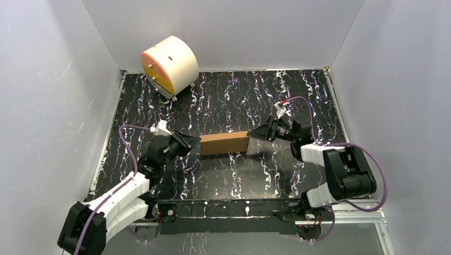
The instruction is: Fold the paper box
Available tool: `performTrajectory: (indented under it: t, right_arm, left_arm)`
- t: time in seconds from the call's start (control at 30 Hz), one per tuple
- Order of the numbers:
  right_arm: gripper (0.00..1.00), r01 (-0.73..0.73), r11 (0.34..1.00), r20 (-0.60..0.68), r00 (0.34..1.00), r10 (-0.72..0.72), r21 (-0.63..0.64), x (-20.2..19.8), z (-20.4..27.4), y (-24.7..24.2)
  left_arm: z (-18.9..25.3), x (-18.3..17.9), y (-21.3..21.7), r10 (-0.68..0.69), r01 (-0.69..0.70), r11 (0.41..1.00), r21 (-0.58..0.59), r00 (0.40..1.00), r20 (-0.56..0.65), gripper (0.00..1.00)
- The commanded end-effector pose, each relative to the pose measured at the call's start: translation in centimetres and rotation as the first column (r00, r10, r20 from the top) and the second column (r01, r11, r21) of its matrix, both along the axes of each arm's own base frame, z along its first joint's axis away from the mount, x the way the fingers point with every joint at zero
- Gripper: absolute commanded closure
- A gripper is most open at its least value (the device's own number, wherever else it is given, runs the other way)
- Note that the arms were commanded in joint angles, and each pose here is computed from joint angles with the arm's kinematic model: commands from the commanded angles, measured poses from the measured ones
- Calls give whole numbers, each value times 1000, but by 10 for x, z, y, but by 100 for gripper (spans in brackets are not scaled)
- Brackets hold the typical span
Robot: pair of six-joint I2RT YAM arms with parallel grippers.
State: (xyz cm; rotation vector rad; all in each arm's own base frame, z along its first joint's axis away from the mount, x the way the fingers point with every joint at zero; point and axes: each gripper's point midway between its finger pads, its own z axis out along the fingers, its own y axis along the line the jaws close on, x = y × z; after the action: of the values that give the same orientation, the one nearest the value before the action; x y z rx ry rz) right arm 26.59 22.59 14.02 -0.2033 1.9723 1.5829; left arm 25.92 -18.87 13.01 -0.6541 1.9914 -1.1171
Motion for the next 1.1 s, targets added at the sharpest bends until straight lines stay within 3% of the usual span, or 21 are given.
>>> performTrajectory:
  t: [0.0, 0.43, 1.07]
  right_arm:
    - [19, 3, 1000, 80, 997, -3, 9, 9, 26, 1]
    - [42, 46, 999, -9, 999, -46, -6, 22, -8, 1]
    - [76, 43, 994, -187, 981, -61, -100, -16, -107, -13]
  left_arm:
    - [-49, -21, 11, -22, 43, 989, 138, 988, -151, 100]
    - [-46, -20, 11, -27, 47, 988, 145, 990, -139, 100]
    - [-71, -30, 24, 67, -39, 991, 126, 973, -221, 100]
